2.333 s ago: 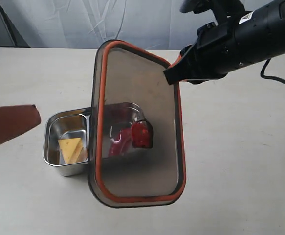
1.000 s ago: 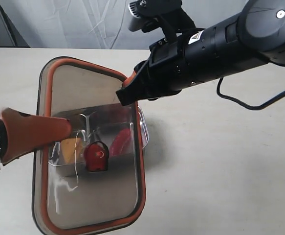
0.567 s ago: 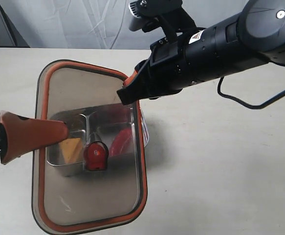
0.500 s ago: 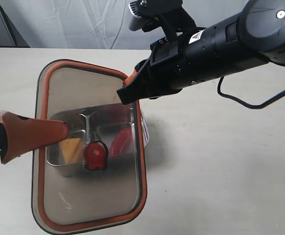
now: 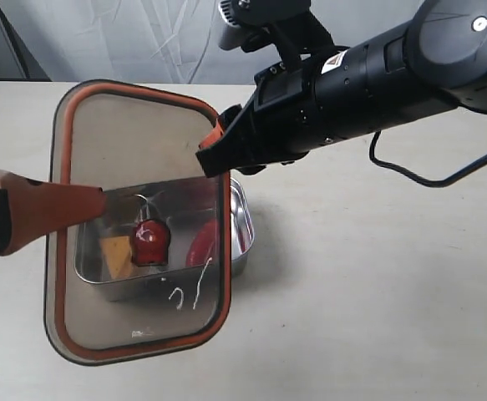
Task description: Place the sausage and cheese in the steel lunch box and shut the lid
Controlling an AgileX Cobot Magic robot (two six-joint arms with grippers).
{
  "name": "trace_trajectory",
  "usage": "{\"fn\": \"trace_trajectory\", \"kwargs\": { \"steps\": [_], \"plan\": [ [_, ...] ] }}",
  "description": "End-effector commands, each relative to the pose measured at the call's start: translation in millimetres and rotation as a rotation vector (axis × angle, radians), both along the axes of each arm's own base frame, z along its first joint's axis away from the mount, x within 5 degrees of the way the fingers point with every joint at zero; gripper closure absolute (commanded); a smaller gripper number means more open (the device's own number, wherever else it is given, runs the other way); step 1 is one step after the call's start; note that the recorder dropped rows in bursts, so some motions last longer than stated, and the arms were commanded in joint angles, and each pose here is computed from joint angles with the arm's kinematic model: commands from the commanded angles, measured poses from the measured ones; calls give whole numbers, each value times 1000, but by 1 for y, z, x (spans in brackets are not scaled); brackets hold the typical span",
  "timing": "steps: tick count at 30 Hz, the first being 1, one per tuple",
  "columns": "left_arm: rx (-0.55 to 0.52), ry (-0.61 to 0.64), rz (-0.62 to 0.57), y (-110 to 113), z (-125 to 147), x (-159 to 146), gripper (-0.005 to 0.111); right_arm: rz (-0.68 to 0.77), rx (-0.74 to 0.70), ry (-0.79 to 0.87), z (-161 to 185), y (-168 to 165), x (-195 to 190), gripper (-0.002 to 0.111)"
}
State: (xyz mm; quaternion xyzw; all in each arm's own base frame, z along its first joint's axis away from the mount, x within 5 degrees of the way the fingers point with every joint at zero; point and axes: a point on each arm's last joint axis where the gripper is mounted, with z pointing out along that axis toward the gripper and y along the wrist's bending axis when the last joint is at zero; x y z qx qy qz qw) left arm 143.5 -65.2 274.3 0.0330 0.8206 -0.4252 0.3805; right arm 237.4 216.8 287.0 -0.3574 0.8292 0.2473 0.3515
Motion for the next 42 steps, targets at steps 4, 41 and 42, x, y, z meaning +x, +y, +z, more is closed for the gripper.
{"fn": "trace_trajectory", "kwargs": {
  "steps": [4, 41, 42],
  "plan": [
    [114, -81, 56, 7, 14, 9, 107, -15, 11, -49, 7, -3, 0, 65],
    [973, -499, -9, 18, 55, 35, 107, -81, 41, -43, 53, -41, -29, 65],
    [992, -493, -7, 17, 54, 37, 107, -80, 39, -44, 52, -41, -29, 65]
  ]
}}
